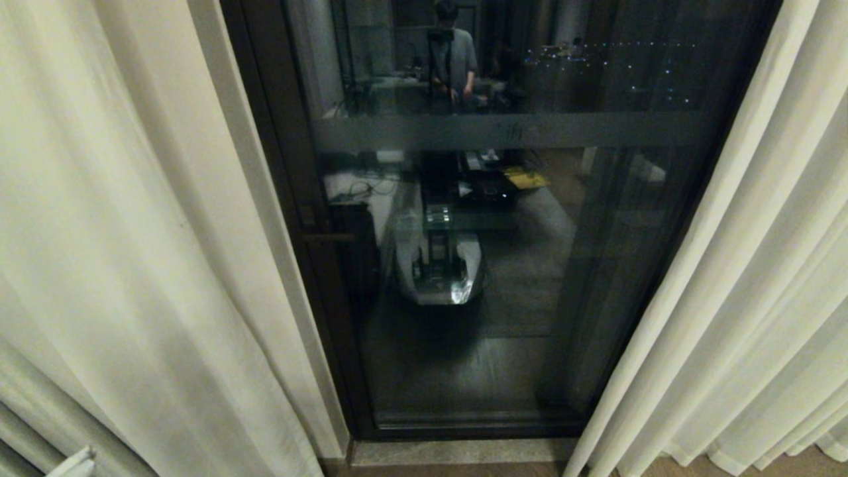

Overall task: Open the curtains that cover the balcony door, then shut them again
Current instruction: Pull the inner curtains open on both sides

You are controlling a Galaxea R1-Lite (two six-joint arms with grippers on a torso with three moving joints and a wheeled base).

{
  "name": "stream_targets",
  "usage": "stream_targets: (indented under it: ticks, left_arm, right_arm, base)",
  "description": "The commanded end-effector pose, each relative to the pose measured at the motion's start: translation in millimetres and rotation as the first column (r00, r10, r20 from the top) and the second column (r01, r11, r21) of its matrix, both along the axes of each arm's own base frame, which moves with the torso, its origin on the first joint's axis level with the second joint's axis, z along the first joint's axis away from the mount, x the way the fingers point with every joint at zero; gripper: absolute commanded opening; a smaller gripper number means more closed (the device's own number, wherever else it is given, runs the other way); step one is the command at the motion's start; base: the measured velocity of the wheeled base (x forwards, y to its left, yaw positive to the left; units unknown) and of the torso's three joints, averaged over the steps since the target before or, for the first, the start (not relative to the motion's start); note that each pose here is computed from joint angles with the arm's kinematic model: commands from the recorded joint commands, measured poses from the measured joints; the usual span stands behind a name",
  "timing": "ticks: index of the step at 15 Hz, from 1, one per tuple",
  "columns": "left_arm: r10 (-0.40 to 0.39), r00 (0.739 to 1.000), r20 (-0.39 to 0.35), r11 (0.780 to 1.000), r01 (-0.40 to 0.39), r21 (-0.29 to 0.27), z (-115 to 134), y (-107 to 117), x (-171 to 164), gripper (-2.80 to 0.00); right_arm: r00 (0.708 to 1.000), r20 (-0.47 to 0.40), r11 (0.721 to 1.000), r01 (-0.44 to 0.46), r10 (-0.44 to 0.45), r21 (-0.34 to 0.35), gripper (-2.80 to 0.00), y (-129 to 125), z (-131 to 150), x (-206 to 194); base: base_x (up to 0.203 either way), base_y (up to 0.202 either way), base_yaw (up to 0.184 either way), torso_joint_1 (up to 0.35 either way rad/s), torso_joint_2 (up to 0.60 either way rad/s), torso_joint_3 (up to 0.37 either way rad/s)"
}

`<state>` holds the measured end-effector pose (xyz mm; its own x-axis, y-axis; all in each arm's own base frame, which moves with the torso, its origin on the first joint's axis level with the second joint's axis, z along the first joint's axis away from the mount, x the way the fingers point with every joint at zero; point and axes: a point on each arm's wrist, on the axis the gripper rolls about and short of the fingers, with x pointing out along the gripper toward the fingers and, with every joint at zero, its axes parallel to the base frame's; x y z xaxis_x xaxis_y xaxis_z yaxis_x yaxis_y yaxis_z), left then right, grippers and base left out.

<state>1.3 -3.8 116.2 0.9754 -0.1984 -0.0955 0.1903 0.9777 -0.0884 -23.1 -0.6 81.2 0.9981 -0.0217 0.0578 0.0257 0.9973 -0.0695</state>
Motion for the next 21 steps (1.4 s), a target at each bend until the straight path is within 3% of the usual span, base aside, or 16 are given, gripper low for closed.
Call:
stream_targets:
  ticks: [1, 5, 8, 21]
  left_arm:
    - [0.0, 1.0, 0.013, 1.0, 0.0, 0.0, -8.0, 0.1, -3.7, -2.8]
    - [0.054, 0.996, 0.068, 0.999, -0.054, -0.002, -24.8, 1.0, -16.5, -2.8]
    - [0.202, 0.977, 0.074, 0.979, -0.203, 0.008, -33.7, 4.2, -28.5, -2.8]
    - [0.21, 0.972, 0.104, 0.977, -0.213, 0.027, -38.1, 4.4, -25.2, -2.8]
  right_arm:
    - [1.0, 0.0, 1.0, 0.0, 0.0, -0.001, -2.8, 0.0, 0.2, 0.1]
    - [1.0, -0.001, 1.0, 0.0, 0.0, -0.001, -2.8, 0.0, 0.0, 0.1]
    - [1.0, -0.001, 1.0, 0.0, 0.0, -0.001, -2.8, 0.0, 0.1, 0.1]
    - [1.0, 0.0, 1.0, 0.0, 0.0, -0.001, -2.8, 0.0, 0.2, 0.1]
  base:
    - [0.0, 0.0, 0.0, 0.0, 0.0, 0.0]
    - [0.0, 0.0, 0.0, 0.0, 0.0, 0.0]
    - [0.0, 0.0, 0.0, 0.0, 0.0, 0.0]
    - [0.0, 0.0, 0.0, 0.0, 0.0, 0.0]
